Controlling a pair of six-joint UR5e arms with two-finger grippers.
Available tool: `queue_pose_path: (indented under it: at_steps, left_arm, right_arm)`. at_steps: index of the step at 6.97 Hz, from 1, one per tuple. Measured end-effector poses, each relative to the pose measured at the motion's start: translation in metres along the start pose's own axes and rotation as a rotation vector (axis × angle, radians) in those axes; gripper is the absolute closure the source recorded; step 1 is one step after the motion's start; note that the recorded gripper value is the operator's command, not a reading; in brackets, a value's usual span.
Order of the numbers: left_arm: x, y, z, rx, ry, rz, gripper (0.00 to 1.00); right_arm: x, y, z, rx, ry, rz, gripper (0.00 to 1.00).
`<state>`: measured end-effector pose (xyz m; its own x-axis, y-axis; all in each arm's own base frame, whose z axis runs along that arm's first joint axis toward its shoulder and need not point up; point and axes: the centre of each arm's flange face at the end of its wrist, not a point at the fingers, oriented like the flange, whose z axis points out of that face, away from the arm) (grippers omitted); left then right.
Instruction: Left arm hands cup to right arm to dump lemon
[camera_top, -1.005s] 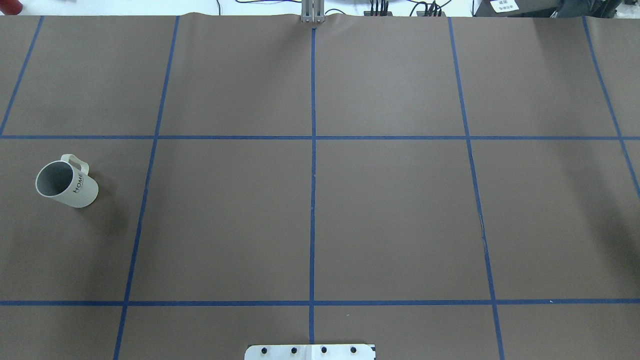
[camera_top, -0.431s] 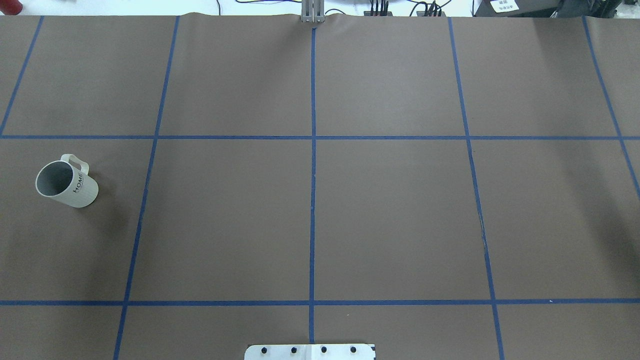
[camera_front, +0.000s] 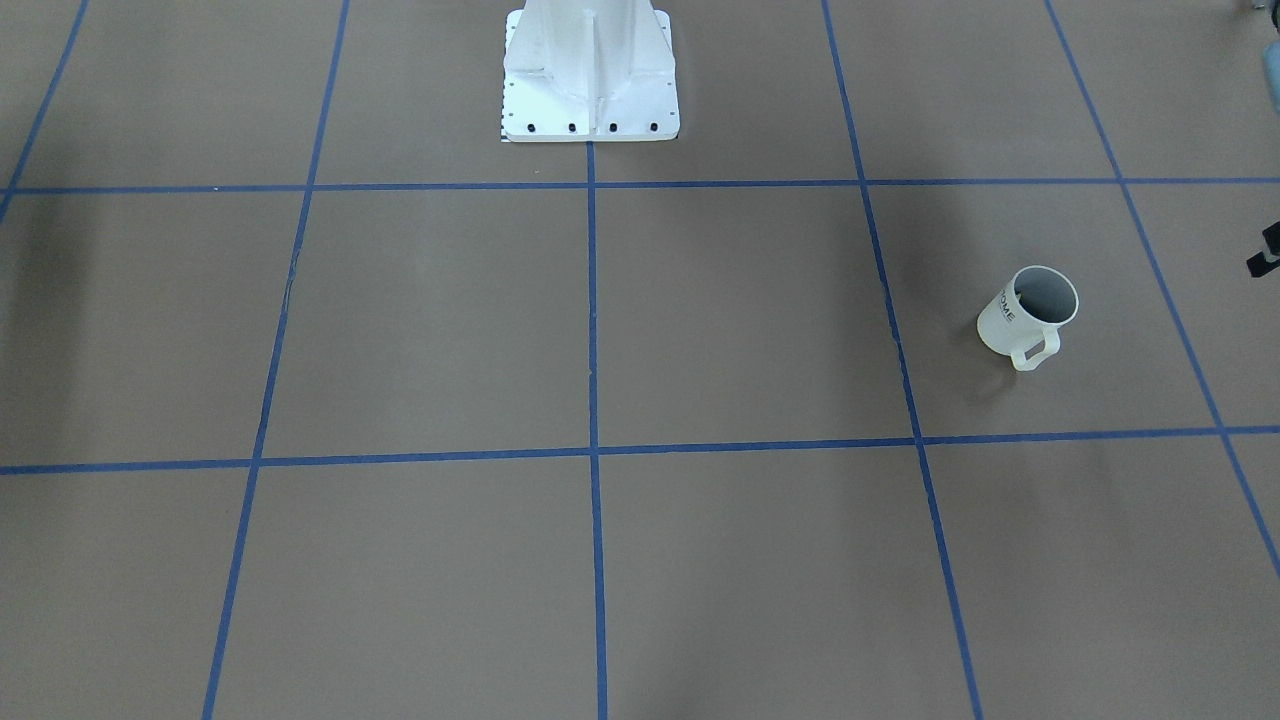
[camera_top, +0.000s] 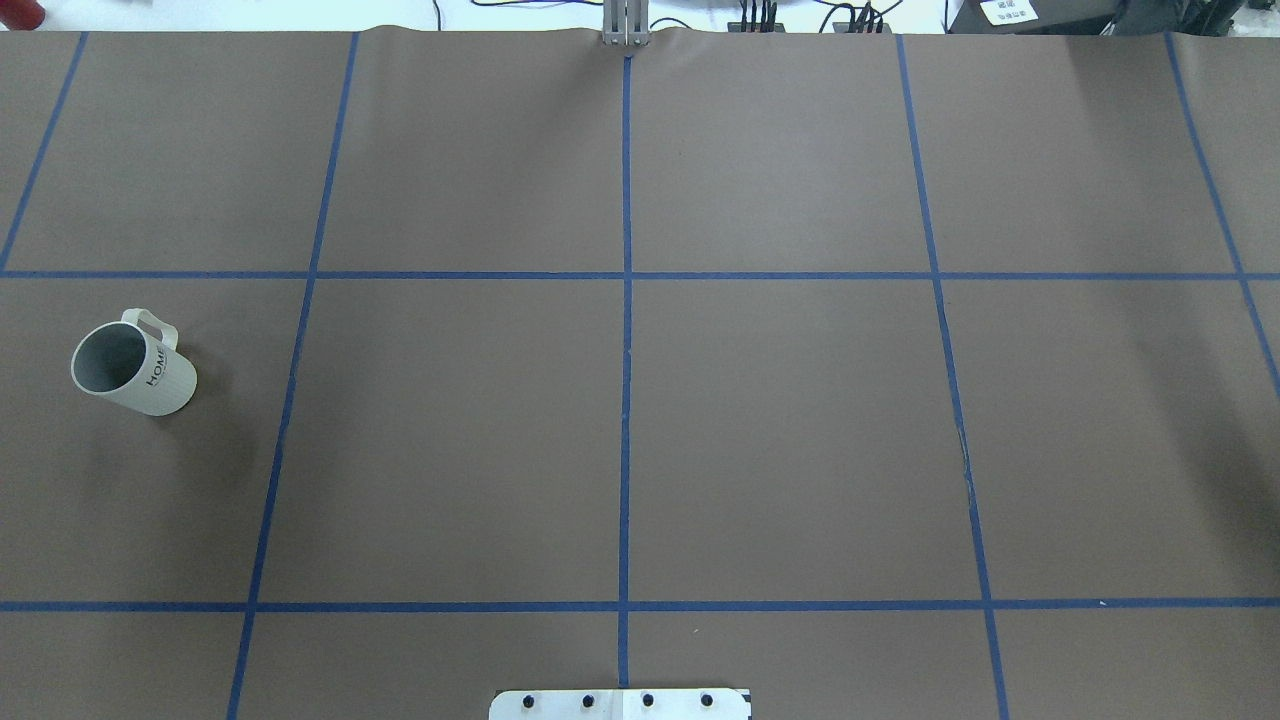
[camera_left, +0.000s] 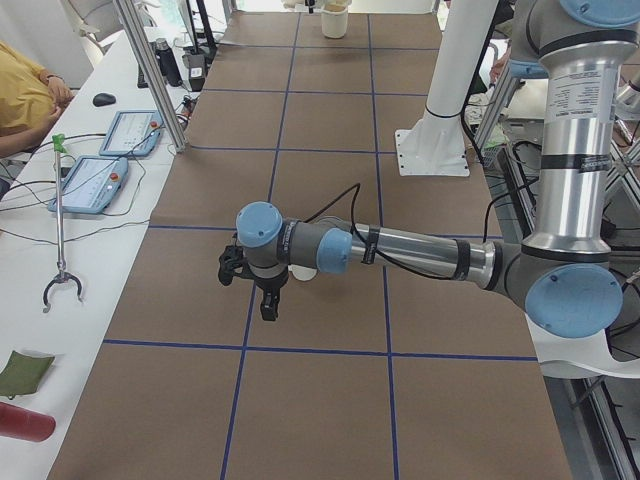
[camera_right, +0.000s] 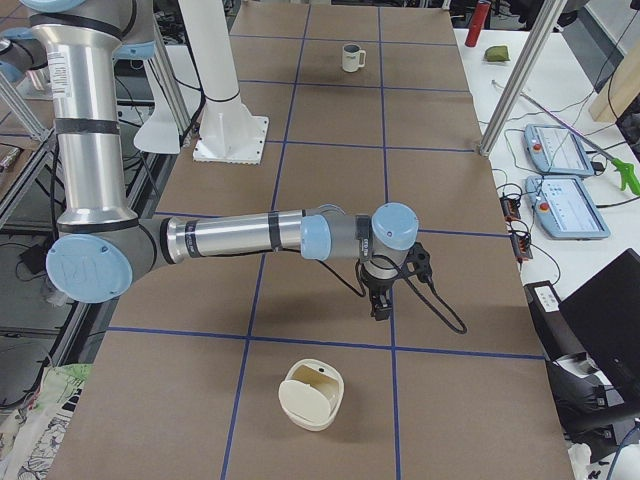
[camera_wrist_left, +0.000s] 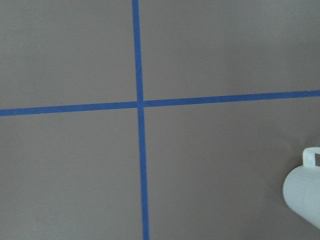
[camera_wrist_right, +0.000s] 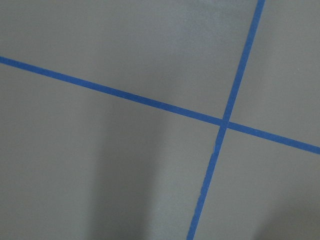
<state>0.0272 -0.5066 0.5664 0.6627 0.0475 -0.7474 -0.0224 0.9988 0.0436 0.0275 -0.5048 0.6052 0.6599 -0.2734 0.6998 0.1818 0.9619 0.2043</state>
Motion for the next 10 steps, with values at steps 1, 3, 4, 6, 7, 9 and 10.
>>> queue_pose_path:
  at_steps: [1,3,4,6,7,9,10]
  left_arm:
    - [0.035,-0.002,0.007,-0.011,0.01,-0.012,0.0]
    - [0.08,0.006,0.019,-0.035,0.028,-0.015,0.0]
    - [0.103,0.014,0.029,-0.052,0.035,-0.012,0.01]
    - [0.113,0.035,0.045,-0.013,0.044,0.103,0.01]
    - [0.097,0.044,0.054,0.026,-0.007,0.227,0.01]
    - [0.08,0.04,0.065,0.051,-0.082,0.352,0.0]
    - [0.09,0.029,0.066,0.052,-0.056,0.355,0.0]
  right_arm:
    - [0.004,0.011,0.005,0.028,0.006,-0.03,0.0]
    - [0.014,0.039,0.02,0.053,0.011,-0.057,0.0]
    - [0.017,0.05,0.024,0.057,0.01,-0.061,0.0]
    - [0.019,0.059,0.028,0.068,0.007,-0.071,0.0]
    - [0.018,0.06,0.027,0.08,0.005,-0.085,0.0]
    - [0.023,0.063,0.034,0.087,0.0,-0.092,0.0]
    - [0.025,0.062,0.036,0.089,-0.001,-0.095,0.0]
